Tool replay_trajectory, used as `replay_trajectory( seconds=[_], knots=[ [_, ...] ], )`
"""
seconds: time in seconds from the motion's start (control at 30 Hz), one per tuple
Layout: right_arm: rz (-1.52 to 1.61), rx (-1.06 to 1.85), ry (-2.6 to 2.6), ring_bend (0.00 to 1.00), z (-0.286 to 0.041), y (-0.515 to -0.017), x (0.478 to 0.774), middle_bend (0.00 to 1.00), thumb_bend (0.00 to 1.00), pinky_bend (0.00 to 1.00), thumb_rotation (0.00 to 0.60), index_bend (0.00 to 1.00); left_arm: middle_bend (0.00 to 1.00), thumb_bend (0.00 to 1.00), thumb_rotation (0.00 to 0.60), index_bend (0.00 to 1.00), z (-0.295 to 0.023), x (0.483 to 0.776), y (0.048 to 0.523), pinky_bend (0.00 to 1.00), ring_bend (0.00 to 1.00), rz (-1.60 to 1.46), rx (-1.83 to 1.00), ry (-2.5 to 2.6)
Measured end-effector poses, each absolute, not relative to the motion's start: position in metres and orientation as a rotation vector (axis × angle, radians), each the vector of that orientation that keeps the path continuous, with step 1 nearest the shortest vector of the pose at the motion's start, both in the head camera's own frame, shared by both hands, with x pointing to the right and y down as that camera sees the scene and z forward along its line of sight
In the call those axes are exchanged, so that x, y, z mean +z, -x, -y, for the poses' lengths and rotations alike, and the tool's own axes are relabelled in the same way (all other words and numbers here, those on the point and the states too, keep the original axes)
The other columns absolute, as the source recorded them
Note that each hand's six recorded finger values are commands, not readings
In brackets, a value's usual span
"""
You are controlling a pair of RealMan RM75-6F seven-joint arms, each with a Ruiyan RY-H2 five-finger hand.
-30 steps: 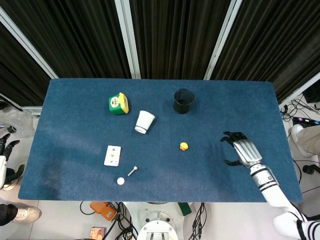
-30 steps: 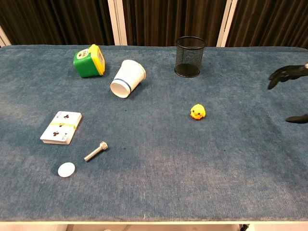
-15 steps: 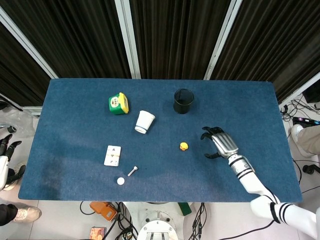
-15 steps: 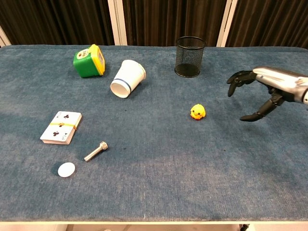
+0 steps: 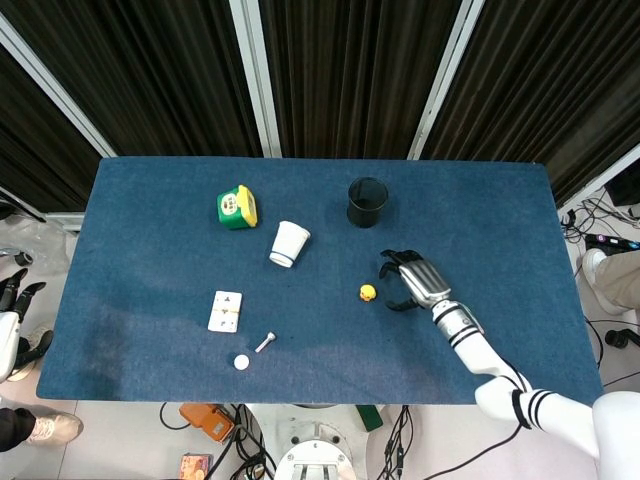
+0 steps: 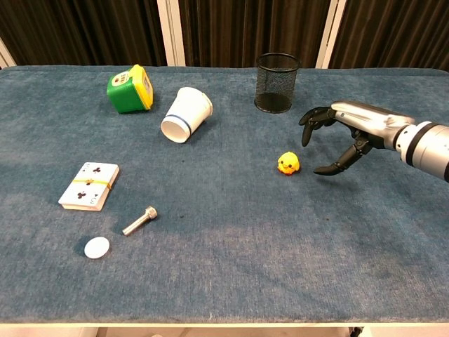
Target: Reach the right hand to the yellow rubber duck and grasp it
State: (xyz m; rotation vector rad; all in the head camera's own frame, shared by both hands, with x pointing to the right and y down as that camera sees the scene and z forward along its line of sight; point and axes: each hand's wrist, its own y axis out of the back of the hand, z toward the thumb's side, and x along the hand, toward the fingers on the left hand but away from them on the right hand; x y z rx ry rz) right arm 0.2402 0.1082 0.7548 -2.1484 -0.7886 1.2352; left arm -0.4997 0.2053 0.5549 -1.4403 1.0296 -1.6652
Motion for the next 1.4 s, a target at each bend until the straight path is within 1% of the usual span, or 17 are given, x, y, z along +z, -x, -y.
replay_trajectory(
  seconds=[0.1,0.57,0.67,0.77,0.97,1.17,1.33,1.4],
  knots=[
    [0.792,1.229,2.158,0.25,-0.107,-0.235,0.758,0.21,0.34,0.20,0.600,0.49,0.01,0.30,0.600,0.17,-0.205,0.555,0.500,0.19,0.06,-1.028,-1.665,1.440],
    [0.760,1.200,2.205,0.25,-0.106,-0.214,0.765,0.21,0.34,0.20,0.600,0.50,0.01,0.30,0.600,0.17,-0.205,0.557,0.498,0.19,0.06,-1.016,-1.664,1.444],
    [0.755,1.200,2.208,0.25,-0.106,-0.211,0.766,0.21,0.35,0.20,0.600,0.51,0.01,0.30,0.600,0.17,-0.205,0.557,0.498,0.19,0.06,-1.016,-1.664,1.443],
    [0.749,1.206,2.210,0.25,-0.106,-0.210,0.768,0.21,0.37,0.20,0.600,0.53,0.01,0.30,0.600,0.17,-0.205,0.557,0.499,0.19,0.06,-1.018,-1.665,1.442],
    [0.725,1.219,2.216,0.25,-0.106,-0.206,0.772,0.21,0.38,0.20,0.600,0.56,0.01,0.30,0.600,0.17,-0.205,0.557,0.499,0.19,0.06,-1.016,-1.663,1.440],
    [0.731,1.213,2.214,0.27,-0.103,-0.204,0.773,0.22,0.44,0.22,0.600,0.61,0.01,0.30,0.600,0.17,-0.204,0.557,0.500,0.19,0.06,-1.017,-1.667,1.438],
    [0.764,1.191,2.206,0.29,-0.099,-0.203,0.771,0.23,0.53,0.24,0.600,0.68,0.01,0.30,0.600,0.17,-0.205,0.557,0.500,0.19,0.06,-1.015,-1.670,1.438],
    [0.782,1.178,2.204,0.29,-0.097,-0.204,0.768,0.24,0.53,0.24,0.600,0.69,0.01,0.30,0.600,0.17,-0.205,0.557,0.500,0.19,0.06,-1.016,-1.671,1.437]
  ],
)
